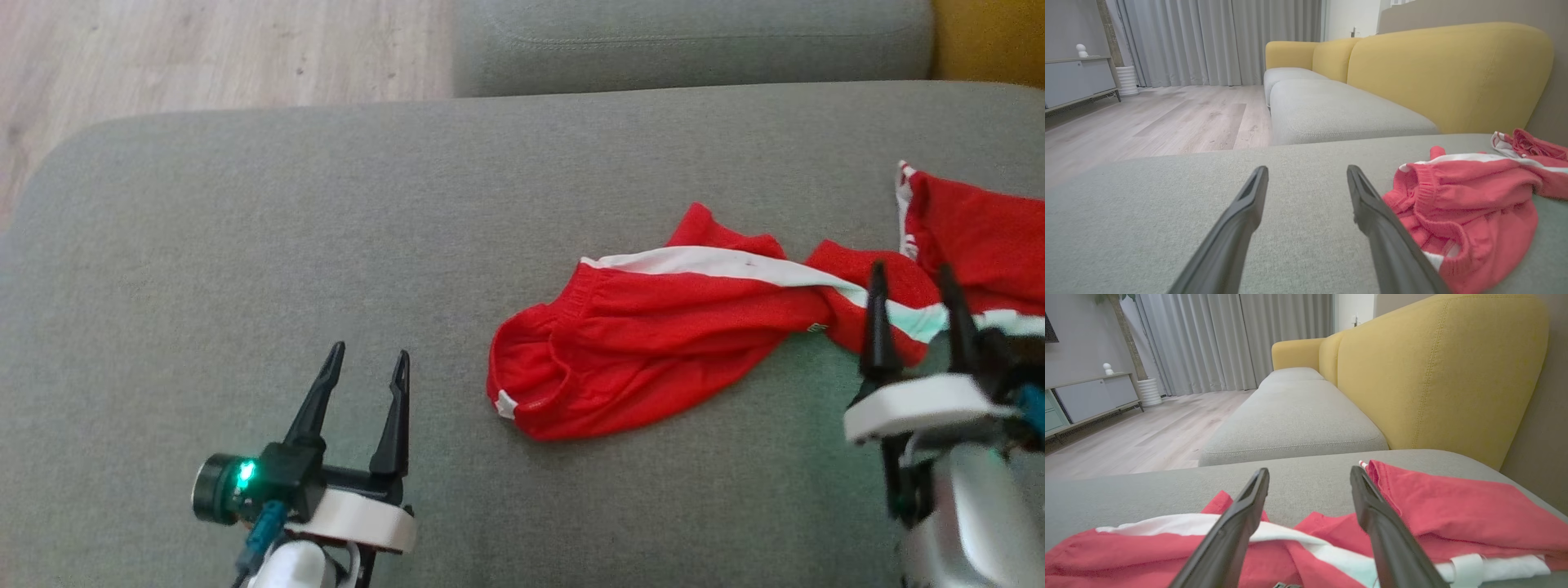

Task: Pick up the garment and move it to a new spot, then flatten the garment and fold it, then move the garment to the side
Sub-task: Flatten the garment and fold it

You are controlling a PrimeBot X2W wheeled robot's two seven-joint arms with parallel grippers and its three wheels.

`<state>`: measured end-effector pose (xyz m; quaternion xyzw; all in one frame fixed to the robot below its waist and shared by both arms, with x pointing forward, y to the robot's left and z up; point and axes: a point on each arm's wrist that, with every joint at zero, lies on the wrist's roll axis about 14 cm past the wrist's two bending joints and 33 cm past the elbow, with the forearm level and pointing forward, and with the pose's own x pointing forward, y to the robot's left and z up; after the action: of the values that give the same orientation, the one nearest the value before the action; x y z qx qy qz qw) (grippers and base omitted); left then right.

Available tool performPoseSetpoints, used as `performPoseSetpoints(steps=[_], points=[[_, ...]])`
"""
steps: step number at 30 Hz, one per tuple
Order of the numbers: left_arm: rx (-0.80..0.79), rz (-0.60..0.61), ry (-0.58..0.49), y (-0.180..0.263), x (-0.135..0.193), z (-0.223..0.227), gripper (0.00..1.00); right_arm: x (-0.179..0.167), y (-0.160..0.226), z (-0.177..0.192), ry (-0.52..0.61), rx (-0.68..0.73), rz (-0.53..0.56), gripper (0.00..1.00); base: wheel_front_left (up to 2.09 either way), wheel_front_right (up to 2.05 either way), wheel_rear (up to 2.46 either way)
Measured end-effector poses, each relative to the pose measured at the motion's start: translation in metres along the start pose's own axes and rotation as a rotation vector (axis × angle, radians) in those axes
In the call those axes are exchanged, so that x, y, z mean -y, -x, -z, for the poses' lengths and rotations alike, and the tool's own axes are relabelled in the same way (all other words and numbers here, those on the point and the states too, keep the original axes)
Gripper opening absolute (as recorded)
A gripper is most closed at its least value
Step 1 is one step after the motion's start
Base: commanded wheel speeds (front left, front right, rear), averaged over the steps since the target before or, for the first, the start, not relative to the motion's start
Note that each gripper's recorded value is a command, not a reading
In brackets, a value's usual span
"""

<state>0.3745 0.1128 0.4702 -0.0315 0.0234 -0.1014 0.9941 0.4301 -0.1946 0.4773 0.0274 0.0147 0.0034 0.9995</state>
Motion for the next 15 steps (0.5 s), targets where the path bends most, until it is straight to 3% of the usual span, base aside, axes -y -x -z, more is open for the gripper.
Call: performPoseSetpoints(steps=[15], points=[[0.037,0.057,0.091,-0.014,0.019,-0.012,1.0,-0.011,0.064,0.018,-0.076,-0.028,-0.024,1.0,0.0,0.0,0.0]])
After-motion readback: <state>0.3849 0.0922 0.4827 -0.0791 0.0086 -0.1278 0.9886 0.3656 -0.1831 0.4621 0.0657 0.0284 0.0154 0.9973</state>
